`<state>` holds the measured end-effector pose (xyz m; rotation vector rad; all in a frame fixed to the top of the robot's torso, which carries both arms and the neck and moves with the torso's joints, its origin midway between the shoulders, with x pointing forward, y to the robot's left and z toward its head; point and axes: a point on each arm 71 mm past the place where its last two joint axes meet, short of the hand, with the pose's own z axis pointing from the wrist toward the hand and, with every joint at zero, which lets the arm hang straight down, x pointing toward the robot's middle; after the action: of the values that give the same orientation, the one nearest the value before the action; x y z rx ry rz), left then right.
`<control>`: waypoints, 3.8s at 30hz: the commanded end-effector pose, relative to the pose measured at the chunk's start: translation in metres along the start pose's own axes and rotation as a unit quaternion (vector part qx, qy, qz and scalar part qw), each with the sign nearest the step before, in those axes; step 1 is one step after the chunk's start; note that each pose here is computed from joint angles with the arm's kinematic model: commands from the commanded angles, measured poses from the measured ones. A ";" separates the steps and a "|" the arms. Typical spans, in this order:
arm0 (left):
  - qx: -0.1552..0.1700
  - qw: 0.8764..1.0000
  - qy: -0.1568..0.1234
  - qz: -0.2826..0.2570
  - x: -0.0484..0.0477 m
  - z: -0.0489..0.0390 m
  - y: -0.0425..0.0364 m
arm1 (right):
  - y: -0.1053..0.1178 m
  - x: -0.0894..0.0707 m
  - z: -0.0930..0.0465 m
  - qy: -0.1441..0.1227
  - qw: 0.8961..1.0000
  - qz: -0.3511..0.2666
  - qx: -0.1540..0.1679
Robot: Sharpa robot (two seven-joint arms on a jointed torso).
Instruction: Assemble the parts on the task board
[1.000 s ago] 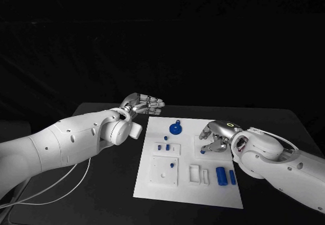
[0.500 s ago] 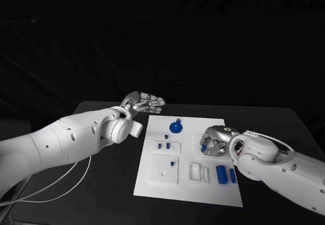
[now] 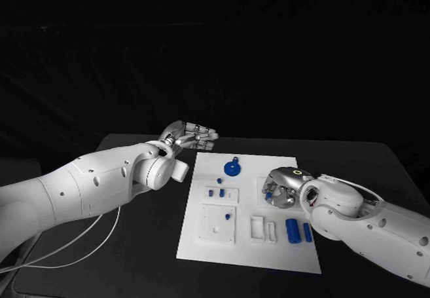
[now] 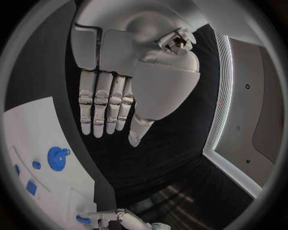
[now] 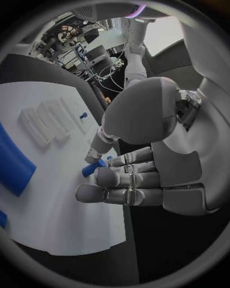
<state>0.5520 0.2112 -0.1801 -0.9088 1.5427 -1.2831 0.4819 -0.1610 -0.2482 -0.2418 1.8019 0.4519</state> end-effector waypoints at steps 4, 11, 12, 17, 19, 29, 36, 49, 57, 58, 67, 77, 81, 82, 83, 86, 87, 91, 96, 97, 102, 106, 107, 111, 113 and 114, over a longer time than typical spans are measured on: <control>0.004 1.000 0.008 -0.004 0.0026 0.0006 -0.0017 | 0.000 -0.003 0.000 -0.029 1.000 -0.009 0.008; 0.003 1.000 0.009 -0.004 0.0031 0.0007 -0.0018 | 0.000 -0.005 0.000 -0.045 0.999 -0.020 0.016; 0.003 1.000 0.009 -0.004 0.0032 0.0007 -0.0018 | 0.000 -0.005 0.000 -0.046 0.999 -0.021 0.016; 0.003 1.000 0.008 -0.004 0.0030 0.0008 -0.0017 | 0.000 -0.005 -0.001 -0.050 0.998 -0.028 0.017; 0.003 1.000 0.008 -0.004 0.0029 0.0007 -0.0017 | 0.001 -0.005 -0.001 -0.053 0.998 -0.029 0.017; 0.002 1.000 0.007 -0.004 0.0021 0.0015 -0.0013 | 0.003 -0.012 -0.007 -0.068 0.998 -0.010 0.007; 0.001 1.000 0.004 -0.003 0.0003 0.0024 -0.0008 | 0.009 -0.033 -0.015 -0.084 0.996 0.030 -0.006; 0.002 1.000 0.000 -0.001 -0.0022 0.0038 -0.0001 | 0.051 -0.042 -0.016 -0.082 0.993 0.068 -0.059; 0.005 1.000 0.003 -0.002 0.0016 0.0060 -0.0011 | 0.091 -0.023 -0.011 -0.059 0.990 0.074 -0.104; 0.005 1.000 0.003 -0.002 0.0020 0.0063 -0.0012 | 0.095 -0.021 -0.011 -0.056 0.990 0.074 -0.108; 0.007 1.000 0.010 -0.004 0.0081 0.0095 -0.0023 | 0.136 0.010 -0.008 -0.022 0.986 0.063 -0.154; 0.008 1.000 0.015 -0.005 0.0116 0.0101 -0.0028 | 0.153 0.031 -0.005 -0.004 0.984 0.044 -0.170; 0.007 1.000 0.017 -0.006 0.0122 0.0100 -0.0029 | 0.152 0.034 -0.004 -0.003 0.986 0.035 -0.166; 0.007 1.000 0.018 -0.006 0.0123 0.0100 -0.0028 | 0.151 0.035 -0.003 -0.003 0.986 0.034 -0.165; 0.006 1.000 0.018 -0.006 0.0124 0.0099 -0.0028 | 0.151 0.036 -0.003 -0.003 0.986 0.032 -0.164; 0.006 1.000 0.019 -0.006 0.0124 0.0099 -0.0027 | 0.151 0.037 -0.003 -0.005 0.986 0.027 -0.163; 0.006 1.000 0.019 -0.006 0.0124 0.0099 -0.0027 | 0.151 0.037 -0.003 -0.006 0.986 0.025 -0.162; 0.005 1.000 0.020 -0.006 0.0124 0.0099 -0.0026 | 0.151 0.038 -0.003 -0.005 0.987 0.015 -0.159; 0.004 1.000 0.020 -0.006 0.0121 0.0097 -0.0023 | 0.150 0.039 -0.003 -0.001 0.988 0.003 -0.155; 0.004 1.000 0.020 -0.006 0.0118 0.0097 -0.0022 | 0.150 0.040 -0.003 0.000 0.988 0.002 -0.155; 0.003 1.000 0.019 -0.006 0.0104 0.0094 -0.0018 | 0.149 0.040 -0.003 0.000 0.988 -0.003 -0.152; 0.004 1.000 0.017 -0.005 0.0099 0.0092 -0.0019 | 0.148 0.041 -0.003 0.003 0.989 -0.006 -0.150; 0.004 1.000 0.017 -0.005 0.0097 0.0092 -0.0019 | 0.148 0.041 -0.003 0.003 0.989 -0.007 -0.149; 0.005 1.000 0.016 -0.005 0.0095 0.0091 -0.0020 | 0.146 0.041 -0.003 0.005 0.989 -0.011 -0.146; 0.005 1.000 0.016 -0.005 0.0095 0.0091 -0.0020 | 0.144 0.042 -0.003 0.007 0.989 -0.013 -0.144; 0.005 1.000 0.016 -0.005 0.0095 0.0091 -0.0020 | 0.144 0.042 -0.003 0.008 0.990 -0.014 -0.144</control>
<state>0.5579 0.2011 -0.1818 -0.9005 1.5599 -1.2978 0.4115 -0.0293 -0.2604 -0.4434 1.7339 0.7178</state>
